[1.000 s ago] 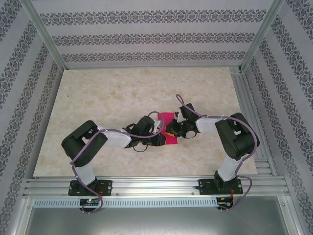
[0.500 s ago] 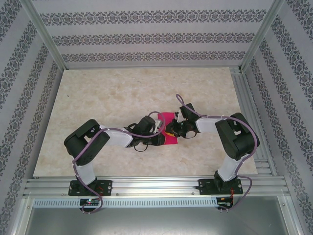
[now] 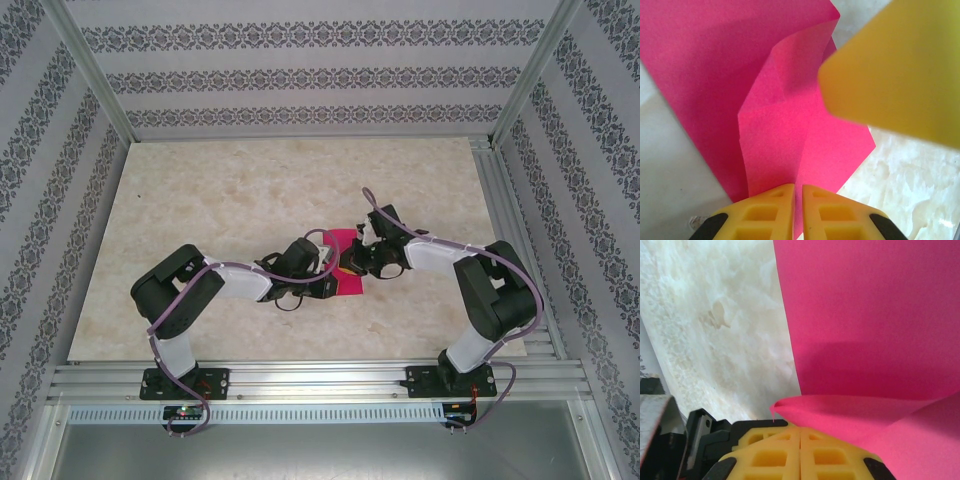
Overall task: Fold a paper plane with a square sheet of paper (fold left side to right side)
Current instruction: Fold the triangle a second time at the center of the table.
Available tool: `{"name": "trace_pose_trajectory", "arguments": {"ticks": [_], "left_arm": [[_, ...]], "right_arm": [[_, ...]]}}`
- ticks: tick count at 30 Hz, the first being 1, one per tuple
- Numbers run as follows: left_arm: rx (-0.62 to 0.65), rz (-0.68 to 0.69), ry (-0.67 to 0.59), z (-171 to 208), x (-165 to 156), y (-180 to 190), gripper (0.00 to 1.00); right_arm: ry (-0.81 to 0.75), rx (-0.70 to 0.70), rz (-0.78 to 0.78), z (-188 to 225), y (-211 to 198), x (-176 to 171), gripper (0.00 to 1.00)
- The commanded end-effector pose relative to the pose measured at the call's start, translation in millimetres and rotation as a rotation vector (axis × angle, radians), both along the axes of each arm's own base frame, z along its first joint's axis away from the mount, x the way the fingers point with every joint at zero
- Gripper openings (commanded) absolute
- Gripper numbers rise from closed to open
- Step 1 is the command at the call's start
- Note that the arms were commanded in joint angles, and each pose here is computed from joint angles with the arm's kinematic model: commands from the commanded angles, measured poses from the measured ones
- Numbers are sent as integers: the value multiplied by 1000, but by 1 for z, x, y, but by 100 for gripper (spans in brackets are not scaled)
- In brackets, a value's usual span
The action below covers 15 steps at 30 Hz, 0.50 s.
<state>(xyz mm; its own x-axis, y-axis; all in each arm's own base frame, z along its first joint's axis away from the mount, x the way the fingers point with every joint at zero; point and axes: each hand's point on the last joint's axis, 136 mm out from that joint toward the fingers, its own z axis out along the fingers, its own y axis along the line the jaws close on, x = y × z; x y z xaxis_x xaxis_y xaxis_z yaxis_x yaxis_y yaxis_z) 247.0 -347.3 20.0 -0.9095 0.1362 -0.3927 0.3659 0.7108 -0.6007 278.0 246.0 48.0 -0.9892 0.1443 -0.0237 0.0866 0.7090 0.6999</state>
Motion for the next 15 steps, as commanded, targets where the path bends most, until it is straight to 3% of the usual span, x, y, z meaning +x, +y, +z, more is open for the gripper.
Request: {"name": "trace_pose_trajectory", "arguments": {"ticks": [1,15], "left_arm": [[145,5,43,-29,-14,24,15],[186,6,39,-32,-16,29,13]], "right_arm": [[44,-18,11,-13,1,-11,5],[96,-108,50,-40,-1,-21,3]]}}
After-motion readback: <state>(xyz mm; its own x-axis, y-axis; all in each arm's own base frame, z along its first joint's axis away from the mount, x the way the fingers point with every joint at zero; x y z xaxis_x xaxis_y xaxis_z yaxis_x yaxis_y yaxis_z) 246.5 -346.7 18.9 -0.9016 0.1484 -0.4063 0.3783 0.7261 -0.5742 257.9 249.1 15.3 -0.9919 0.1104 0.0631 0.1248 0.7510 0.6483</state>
